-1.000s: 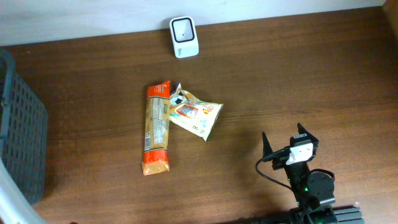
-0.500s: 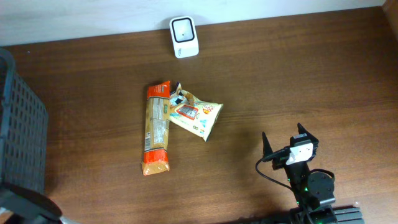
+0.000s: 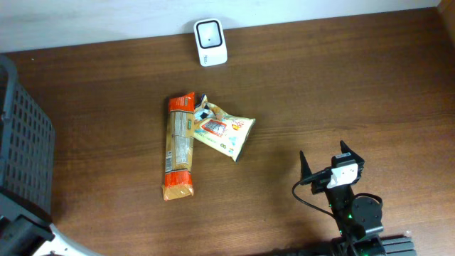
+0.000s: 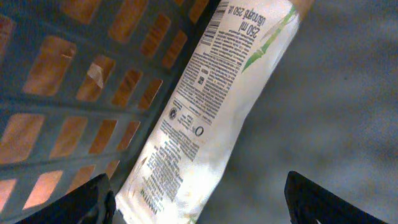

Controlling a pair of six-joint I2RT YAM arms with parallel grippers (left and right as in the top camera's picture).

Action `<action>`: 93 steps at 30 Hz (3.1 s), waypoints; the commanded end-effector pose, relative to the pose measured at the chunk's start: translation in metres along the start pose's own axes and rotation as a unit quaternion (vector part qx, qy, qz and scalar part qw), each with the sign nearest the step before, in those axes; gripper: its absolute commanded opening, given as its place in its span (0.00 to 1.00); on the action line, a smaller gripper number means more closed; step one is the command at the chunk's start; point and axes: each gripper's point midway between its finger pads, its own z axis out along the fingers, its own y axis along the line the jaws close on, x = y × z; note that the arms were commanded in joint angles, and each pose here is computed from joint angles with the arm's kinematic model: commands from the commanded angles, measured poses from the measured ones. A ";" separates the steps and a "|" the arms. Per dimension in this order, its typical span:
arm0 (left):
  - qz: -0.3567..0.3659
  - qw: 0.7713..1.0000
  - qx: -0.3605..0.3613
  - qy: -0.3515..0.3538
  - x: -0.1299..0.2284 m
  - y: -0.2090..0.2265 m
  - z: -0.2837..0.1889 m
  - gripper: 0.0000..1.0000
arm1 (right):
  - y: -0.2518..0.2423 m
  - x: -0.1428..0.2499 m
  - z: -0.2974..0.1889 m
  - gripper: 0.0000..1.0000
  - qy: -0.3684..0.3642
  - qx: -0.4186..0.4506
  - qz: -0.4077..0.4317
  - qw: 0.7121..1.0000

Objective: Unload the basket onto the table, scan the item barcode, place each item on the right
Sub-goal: 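Grasp the white wipes pack in the basket with the left gripper, then place the white pack next to the spaghetti pack and release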

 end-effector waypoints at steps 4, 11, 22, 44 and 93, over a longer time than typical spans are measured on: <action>0.006 0.999 -0.024 0.027 0.020 0.004 0.043 0.84 | -0.001 0.003 0.000 0.99 0.002 0.001 -0.001 1.000; 0.010 0.999 -0.018 0.047 0.034 -0.005 0.064 0.42 | -0.001 0.003 0.000 0.99 0.002 0.001 -0.001 1.000; -0.013 1.000 0.003 0.006 0.001 -0.024 0.018 0.00 | -0.001 0.003 0.000 0.99 0.002 0.001 -0.001 1.000; -0.063 0.906 0.297 -0.294 -0.058 -0.145 -0.397 0.00 | -0.001 0.003 0.000 0.99 0.002 0.001 -0.001 1.000; 0.138 0.953 0.265 -0.053 0.023 -0.334 -0.350 0.99 | -0.001 0.003 0.000 0.99 0.002 0.001 -0.001 1.000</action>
